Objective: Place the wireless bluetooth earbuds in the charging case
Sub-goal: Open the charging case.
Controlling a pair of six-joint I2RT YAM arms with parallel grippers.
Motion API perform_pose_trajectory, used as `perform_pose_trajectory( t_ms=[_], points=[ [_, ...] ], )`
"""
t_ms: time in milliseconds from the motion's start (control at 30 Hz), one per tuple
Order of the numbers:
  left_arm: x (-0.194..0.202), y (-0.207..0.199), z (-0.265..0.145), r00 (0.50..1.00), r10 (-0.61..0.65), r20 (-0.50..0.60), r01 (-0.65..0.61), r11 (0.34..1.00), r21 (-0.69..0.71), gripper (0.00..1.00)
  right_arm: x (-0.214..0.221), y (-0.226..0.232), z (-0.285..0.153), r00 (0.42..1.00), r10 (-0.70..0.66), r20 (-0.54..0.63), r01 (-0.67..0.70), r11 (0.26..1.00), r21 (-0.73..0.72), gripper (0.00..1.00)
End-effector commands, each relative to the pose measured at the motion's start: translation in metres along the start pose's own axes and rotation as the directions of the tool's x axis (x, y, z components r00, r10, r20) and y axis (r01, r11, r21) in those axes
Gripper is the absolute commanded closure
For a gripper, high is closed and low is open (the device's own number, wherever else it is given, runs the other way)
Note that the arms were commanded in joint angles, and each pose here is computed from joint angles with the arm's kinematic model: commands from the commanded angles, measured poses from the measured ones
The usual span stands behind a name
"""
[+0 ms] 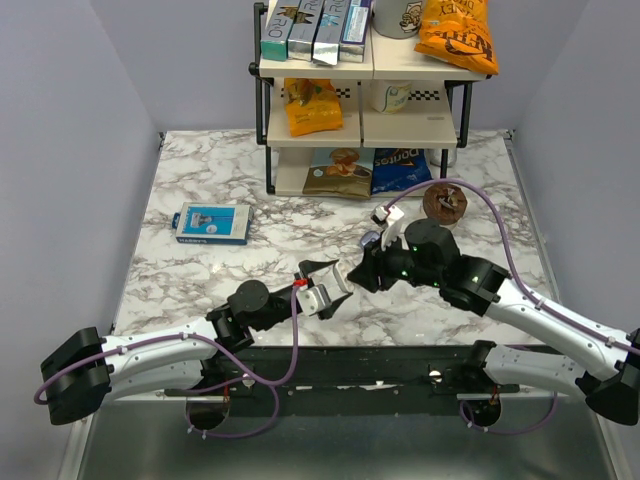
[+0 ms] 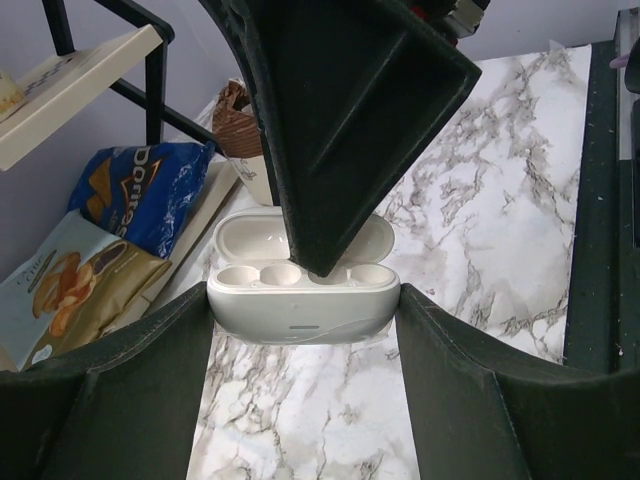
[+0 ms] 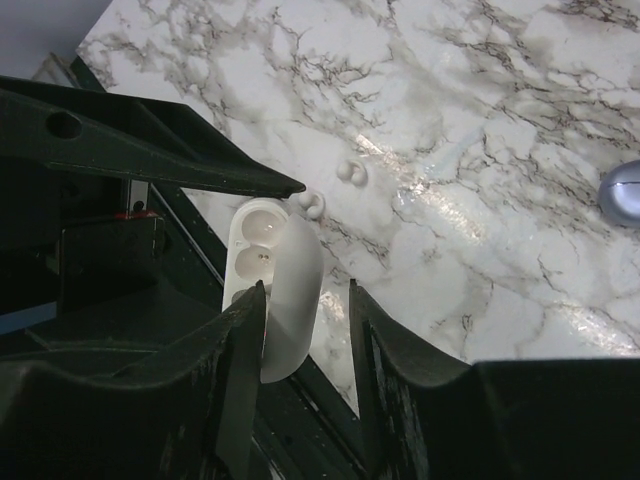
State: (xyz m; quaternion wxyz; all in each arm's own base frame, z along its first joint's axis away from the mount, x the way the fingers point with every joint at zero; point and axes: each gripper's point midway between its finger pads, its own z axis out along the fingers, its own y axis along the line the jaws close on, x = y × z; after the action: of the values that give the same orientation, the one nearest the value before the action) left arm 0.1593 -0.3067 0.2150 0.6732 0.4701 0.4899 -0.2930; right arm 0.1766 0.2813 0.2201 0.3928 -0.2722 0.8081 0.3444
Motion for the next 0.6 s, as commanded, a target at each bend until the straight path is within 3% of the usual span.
perform_pose_trajectory(
  t_ms=[0,133,200,300,333,467,567],
  points=[
    [-0.013,0.004,0.001,0.999,0.013,0.048,-0.012,1.0,-0.02,1.0,0.004,0.003,0.002,1.0,-0.005,-0.01,0.005,1.0,-0.029,0.59],
    [-0.011,0.005,0.001,0.999,0.012,0.045,-0.011,1.0,-0.025,1.0,0.001,0.005,0.0,1.0,-0.009,0.006,0.009,0.999,-0.036,0.74],
    [-0.01,0.004,0.001,0.999,0.01,0.043,-0.009,1.0,-0.024,1.0,0.0,0.006,-0.002,1.0,-0.01,0.014,0.011,0.999,-0.041,0.76],
    [-0.008,0.004,0.001,0.999,0.005,0.036,-0.004,1.0,-0.026,1.0,-0.001,0.008,-0.004,0.999,-0.028,0.023,0.029,0.998,-0.054,0.89],
    [-0.006,0.004,0.002,1.0,0.002,0.026,-0.002,1.0,-0.027,1.0,-0.002,0.008,-0.005,0.999,-0.034,0.027,0.035,0.998,-0.057,0.99],
    [-0.001,0.011,0.006,0.999,-0.032,-0.023,0.03,0.997,-0.066,0.97,-0.008,0.009,-0.011,0.997,-0.065,0.052,0.068,0.996,-0.057,0.99],
    [0.002,0.014,0.007,0.997,-0.064,-0.045,0.06,0.994,-0.089,0.78,-0.014,0.009,-0.017,0.992,-0.098,0.073,0.102,0.993,-0.053,1.0]
  ],
)
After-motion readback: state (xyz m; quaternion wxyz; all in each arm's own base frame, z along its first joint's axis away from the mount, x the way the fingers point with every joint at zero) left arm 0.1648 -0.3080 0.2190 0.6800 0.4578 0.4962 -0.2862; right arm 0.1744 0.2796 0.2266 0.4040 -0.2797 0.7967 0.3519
